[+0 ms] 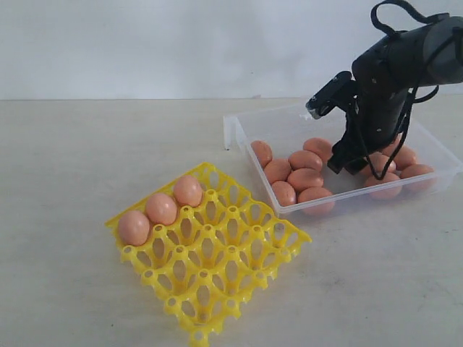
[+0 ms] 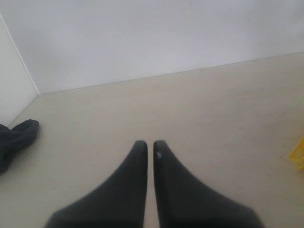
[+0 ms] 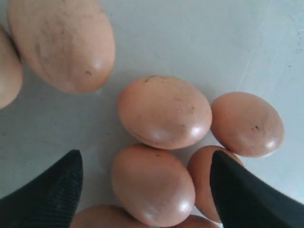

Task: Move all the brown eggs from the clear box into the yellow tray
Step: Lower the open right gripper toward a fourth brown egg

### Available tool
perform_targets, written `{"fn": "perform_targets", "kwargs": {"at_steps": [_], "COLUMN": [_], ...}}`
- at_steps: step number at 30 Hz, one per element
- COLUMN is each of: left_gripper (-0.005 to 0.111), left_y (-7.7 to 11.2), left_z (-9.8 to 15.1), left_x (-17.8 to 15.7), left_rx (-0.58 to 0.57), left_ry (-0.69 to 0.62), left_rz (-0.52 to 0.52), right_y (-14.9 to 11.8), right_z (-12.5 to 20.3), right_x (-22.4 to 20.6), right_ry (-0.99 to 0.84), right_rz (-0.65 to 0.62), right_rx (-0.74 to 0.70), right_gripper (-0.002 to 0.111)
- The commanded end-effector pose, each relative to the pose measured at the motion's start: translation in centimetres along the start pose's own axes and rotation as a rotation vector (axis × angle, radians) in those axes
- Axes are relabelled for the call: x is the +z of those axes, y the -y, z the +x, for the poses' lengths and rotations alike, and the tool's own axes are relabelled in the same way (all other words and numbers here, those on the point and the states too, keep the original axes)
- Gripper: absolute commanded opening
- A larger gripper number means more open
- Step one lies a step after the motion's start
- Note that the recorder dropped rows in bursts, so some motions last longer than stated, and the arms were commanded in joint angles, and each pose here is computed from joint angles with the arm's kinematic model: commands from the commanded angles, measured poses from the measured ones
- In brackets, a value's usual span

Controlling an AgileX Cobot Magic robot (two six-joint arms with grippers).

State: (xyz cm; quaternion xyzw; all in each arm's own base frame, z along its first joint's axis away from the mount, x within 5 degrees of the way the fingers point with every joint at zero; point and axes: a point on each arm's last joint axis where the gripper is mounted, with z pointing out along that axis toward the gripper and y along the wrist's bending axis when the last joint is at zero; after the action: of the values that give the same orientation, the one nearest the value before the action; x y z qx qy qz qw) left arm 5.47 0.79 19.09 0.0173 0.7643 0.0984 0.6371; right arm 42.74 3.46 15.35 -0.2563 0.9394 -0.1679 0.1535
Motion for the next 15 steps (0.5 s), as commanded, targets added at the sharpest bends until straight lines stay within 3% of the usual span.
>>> {"fn": "perform_targets", "kwargs": {"at_steps": [1,8,10,13,15], "left_gripper": [0.004,0.004,0.004,0.004,0.004], "left_y": [0.0,0.0,0.0,0.0,0.0], "left_z": [0.0,0.0,0.0,0.0,0.0], "left_x": [0.0,0.0,0.0,0.0,0.0], "left_rx": [-0.004,-0.004,-0.004,-0.004,-0.004], "left_ry": [0.008,0.008,0.008,0.008,0.008], "left_rz": [0.004,0.004,0.004,0.004,0.004], "right_y": [0.1,0.9,1.0,1.0,1.0], "right_z": [0.4,1.2,1.2,1.2,1.2], "right_x": [0.7,2.4,2.6,2.6,2.6], "right_ry": [-0.039,-0.057,-0.046,-0.043,-0.043], "right_rz": [-0.010,-0.015,-0.015,-0.015,-0.015], "right_rx": [0.005,0.042,0.076,0.098,0.098], "right_gripper": [0.066,0.065,0.058,0.030,0.002]}}
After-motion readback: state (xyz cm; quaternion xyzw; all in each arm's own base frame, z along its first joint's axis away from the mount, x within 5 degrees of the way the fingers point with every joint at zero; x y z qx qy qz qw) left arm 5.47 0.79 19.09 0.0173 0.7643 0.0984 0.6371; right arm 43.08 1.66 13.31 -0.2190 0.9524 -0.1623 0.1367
